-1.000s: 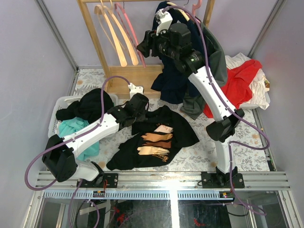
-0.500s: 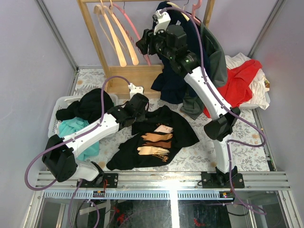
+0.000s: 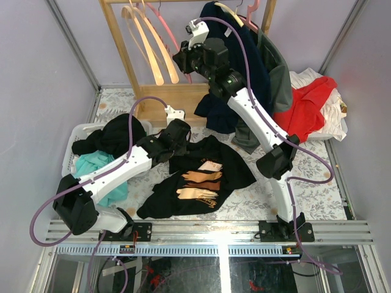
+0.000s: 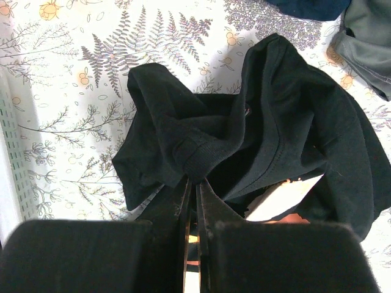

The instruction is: Place the t-shirt on the hanger

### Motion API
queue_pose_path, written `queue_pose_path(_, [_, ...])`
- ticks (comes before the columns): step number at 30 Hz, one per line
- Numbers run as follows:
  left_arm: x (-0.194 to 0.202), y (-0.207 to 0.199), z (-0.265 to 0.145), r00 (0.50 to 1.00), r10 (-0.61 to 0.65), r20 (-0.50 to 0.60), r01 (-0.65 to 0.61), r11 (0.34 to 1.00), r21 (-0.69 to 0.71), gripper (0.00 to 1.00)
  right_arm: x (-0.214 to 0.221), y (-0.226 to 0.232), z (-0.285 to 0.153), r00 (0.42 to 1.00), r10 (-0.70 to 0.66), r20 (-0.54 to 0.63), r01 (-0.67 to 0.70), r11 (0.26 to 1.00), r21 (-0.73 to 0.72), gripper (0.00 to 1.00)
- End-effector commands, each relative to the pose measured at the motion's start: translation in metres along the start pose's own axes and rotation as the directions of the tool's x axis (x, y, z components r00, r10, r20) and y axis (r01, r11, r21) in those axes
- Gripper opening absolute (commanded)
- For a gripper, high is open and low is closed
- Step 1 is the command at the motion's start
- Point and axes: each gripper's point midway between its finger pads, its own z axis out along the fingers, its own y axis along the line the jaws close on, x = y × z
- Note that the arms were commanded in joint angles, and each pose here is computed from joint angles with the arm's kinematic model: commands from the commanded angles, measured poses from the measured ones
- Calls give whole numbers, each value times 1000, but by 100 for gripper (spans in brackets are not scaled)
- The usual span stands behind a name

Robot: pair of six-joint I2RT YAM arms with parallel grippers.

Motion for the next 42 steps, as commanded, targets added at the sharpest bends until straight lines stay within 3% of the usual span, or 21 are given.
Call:
queue_pose_path(1, [-21,-4,-11,998,-2,63,1,1000,20,2,-66,11,-20,983,-68,171,63,998,31,13])
queue_pose_path(5, [-23,-6,-11,998,-5,67,3,1000,29,2,-83,16,-33,975,-108,196,99,994,56,0])
queue_pose_path(19, [-26,-10,-16,997,-16,72,13,999,52,2,-135,23,-91,949,-139,284,117,989,95,0])
queue_pose_path(26, [-28,-9,-22,996,-21,83,16,998,56,2,-132,18,-104,963,-141,229,113,985,128,0])
queue_pose_path(34, [-24,-10,-21,997,-28,74,23,997,67,2,-141,17,-182,962,-152,228,119,981,153,0])
queue_pose_path(38, [-25,-8,-23,996,-32,84,26,997,68,2,-121,12,-226,982,-131,133,106,978,179,0])
queue_pose_path(42, [-25,-4,-27,996,-28,90,22,998,63,2,-80,11,-298,996,-83,-11,84,980,181,0])
